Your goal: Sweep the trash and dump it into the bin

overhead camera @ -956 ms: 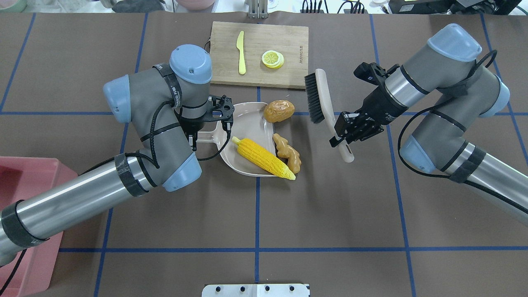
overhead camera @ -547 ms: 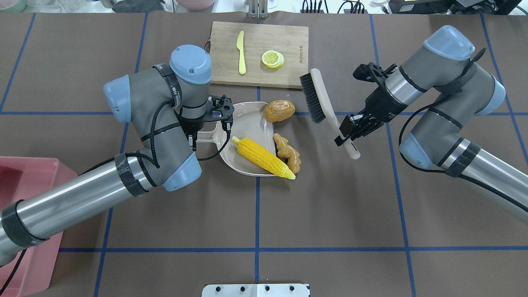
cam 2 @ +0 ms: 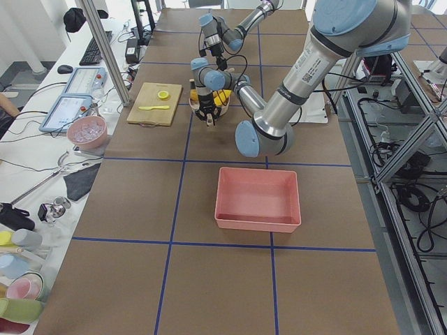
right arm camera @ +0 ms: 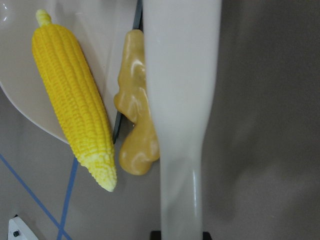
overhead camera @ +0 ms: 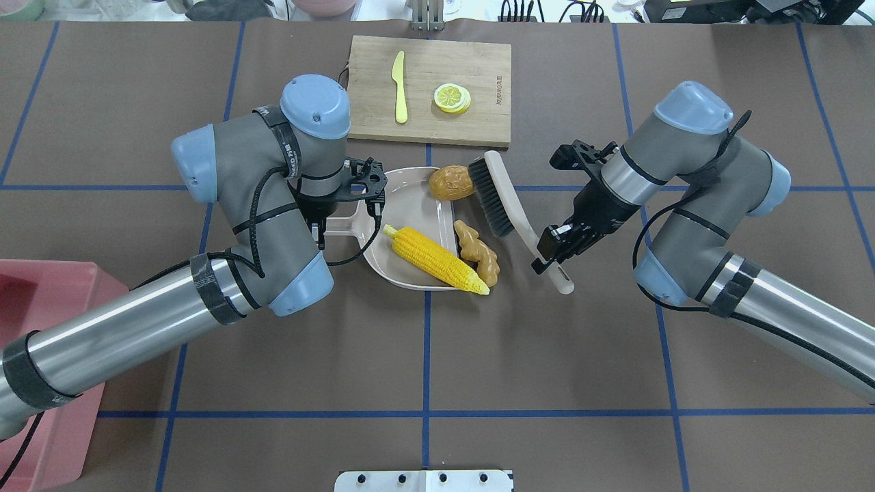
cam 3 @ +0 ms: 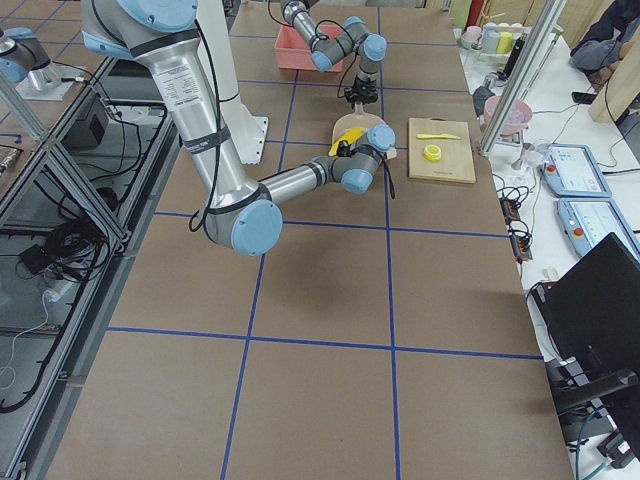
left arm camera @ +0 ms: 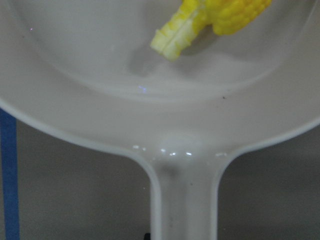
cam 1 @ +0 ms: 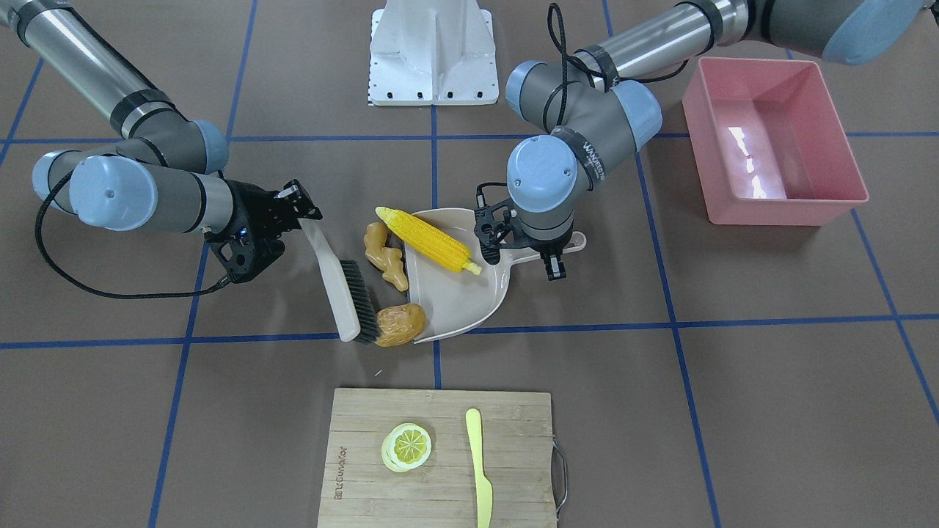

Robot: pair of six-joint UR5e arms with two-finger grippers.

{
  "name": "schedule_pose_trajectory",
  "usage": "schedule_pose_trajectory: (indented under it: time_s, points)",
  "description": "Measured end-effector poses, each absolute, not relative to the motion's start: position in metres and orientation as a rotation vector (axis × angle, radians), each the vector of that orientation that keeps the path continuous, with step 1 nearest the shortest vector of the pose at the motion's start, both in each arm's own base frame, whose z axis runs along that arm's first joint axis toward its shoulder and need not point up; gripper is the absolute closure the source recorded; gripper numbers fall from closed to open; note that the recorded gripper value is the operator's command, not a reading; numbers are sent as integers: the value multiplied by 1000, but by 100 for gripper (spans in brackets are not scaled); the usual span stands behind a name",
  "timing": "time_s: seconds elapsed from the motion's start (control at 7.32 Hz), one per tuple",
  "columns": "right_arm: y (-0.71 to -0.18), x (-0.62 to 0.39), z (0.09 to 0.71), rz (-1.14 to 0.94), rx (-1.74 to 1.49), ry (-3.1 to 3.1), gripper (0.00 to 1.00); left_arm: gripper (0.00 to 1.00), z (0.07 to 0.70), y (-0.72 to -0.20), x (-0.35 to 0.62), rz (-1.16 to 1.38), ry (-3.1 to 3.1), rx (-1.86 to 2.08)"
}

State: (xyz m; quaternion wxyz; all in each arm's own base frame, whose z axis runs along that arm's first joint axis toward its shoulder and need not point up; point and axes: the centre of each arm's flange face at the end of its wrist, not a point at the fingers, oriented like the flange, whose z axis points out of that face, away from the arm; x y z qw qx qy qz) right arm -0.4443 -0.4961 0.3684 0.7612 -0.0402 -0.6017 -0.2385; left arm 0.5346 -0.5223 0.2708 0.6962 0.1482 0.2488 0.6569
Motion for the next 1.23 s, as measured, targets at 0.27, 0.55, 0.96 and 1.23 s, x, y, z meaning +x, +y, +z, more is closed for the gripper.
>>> schedule_pose_trajectory:
  time_s: [0.27, 0.55, 0.96, 1.23]
  points:
    - [-506, -458, 353, -512, -91, -1300, 100, 100, 271, -524, 534, 1472, 553, 331]
    - [-504, -470, 335, -509, -102, -1291, 100, 100, 271, -524, 533, 1472, 551, 329]
    - [-486, -490, 322, -498, -115, -1282, 100, 100, 272, -525, 533, 1472, 551, 329]
    - [-479, -495, 303, -481, -128, -1293, 100, 100, 272, -525, 532, 1472, 551, 330]
